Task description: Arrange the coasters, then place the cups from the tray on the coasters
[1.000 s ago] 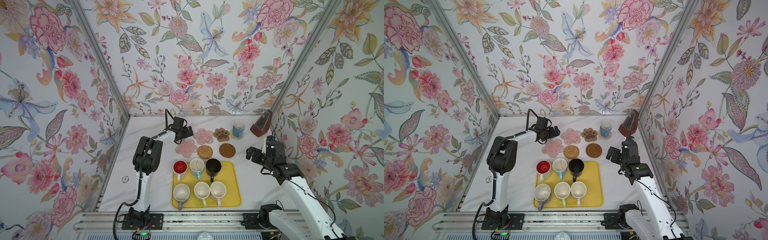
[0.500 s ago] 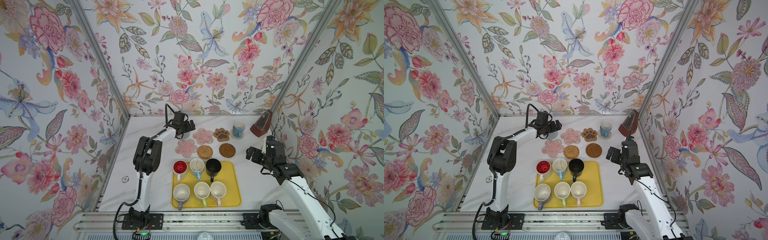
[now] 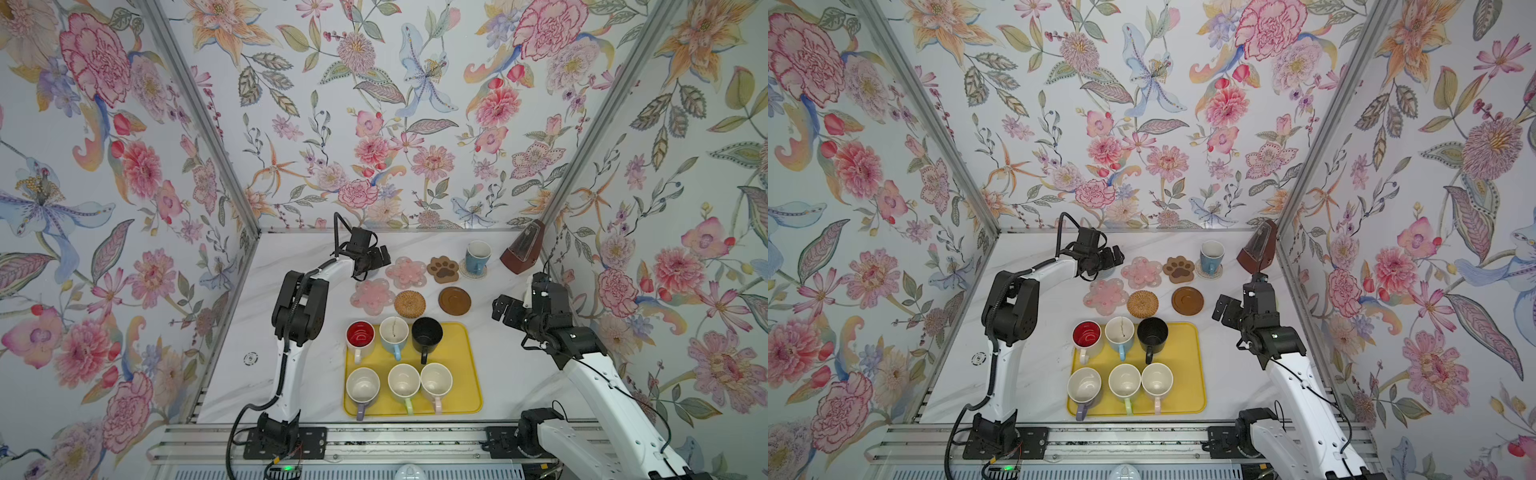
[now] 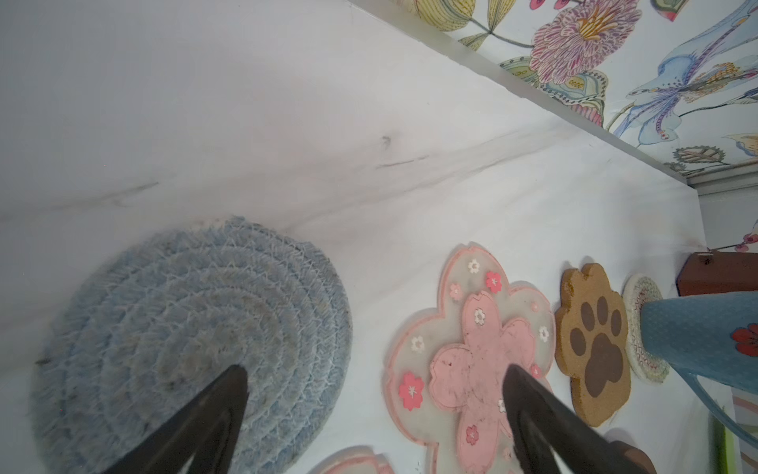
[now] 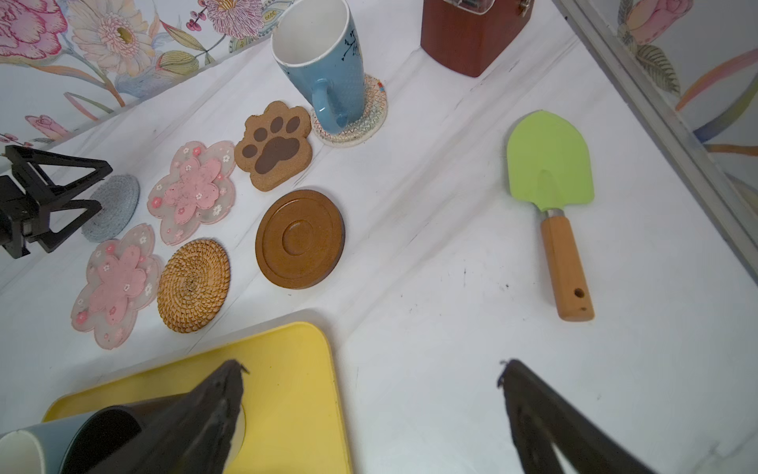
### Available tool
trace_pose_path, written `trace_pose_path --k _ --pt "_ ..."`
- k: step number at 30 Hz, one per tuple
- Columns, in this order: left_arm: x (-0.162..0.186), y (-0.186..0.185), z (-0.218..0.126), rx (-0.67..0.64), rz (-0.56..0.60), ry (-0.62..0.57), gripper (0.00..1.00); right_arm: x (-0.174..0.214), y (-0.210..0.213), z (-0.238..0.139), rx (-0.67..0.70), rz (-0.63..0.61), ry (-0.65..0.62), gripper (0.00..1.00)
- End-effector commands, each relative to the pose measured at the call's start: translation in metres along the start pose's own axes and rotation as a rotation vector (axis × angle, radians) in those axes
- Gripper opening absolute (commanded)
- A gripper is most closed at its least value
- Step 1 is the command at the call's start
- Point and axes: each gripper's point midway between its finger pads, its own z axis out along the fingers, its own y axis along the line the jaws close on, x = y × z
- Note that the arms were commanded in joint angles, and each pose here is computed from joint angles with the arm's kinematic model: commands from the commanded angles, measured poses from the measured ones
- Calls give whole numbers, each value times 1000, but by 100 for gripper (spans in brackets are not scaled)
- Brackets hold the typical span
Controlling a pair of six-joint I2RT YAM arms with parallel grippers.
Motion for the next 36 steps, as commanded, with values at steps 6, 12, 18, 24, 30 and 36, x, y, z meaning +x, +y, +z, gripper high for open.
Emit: trace_pose_path --k 6,12,18,24,30,36 --pt "20 5 10 -15 -16 46 99 -4 2 -6 -7 12 -7 99" --pt "28 4 13 -14 -19 58 99 -4 2 -8 -7 14 -11 99" --pt "42 5 15 -15 -28 76 99 -3 1 -9 -8 14 -12 99" --pt "50 2 14 -3 -37 85 99 -3 2 -9 -9 14 -12 99" --pt "55 -4 13 16 -44 89 99 -2 1 -9 -8 16 -12 99" --pt "60 -9 7 34 -52 88 99 -2 1 -10 -8 16 -13 99"
